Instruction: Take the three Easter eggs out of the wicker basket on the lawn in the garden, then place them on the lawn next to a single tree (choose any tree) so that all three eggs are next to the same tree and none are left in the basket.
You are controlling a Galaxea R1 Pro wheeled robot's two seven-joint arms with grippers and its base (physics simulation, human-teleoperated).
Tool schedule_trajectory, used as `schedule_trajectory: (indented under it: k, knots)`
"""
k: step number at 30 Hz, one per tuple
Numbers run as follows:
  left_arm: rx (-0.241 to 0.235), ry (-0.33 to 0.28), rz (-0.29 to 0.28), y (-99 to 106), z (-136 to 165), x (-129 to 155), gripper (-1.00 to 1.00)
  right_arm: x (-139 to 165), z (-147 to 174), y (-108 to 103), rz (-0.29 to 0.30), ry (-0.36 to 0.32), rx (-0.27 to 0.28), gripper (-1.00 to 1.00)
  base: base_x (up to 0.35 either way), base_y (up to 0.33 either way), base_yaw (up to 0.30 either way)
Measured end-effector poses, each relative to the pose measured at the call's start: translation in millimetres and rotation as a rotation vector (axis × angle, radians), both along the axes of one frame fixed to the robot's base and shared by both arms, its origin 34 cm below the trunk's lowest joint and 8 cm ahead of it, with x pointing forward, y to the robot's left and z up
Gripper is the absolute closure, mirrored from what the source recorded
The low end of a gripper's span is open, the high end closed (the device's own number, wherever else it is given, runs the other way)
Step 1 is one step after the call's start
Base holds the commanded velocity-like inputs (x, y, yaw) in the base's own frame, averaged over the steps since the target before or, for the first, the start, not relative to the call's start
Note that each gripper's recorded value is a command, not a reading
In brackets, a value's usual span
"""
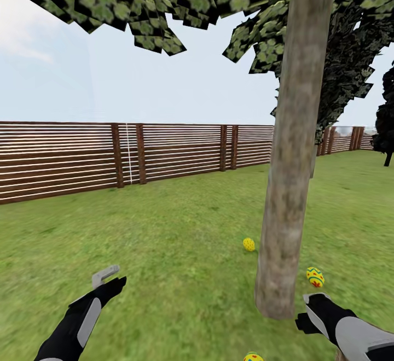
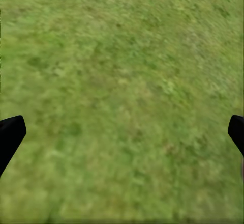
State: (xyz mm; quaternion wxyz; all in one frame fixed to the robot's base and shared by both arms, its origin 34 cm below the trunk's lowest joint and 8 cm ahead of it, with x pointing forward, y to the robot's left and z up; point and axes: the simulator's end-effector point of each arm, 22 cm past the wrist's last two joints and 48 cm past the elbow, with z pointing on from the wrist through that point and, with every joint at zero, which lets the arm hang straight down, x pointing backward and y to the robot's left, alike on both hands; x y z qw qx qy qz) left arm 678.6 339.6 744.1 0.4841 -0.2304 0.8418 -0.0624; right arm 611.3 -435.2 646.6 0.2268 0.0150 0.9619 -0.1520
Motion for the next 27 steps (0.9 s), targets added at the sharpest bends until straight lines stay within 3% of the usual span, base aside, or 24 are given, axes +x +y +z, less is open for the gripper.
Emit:
schedule_trajectory:
  k: [27]
  knots:
    - [-0.001, -0.01, 0.005, 1.3, 37.7, 3.6, -1.0, 2.8, 34.8, 0.3, 0.002, -0.005, 0.002, -1.0, 0.0, 0.0, 0.0]
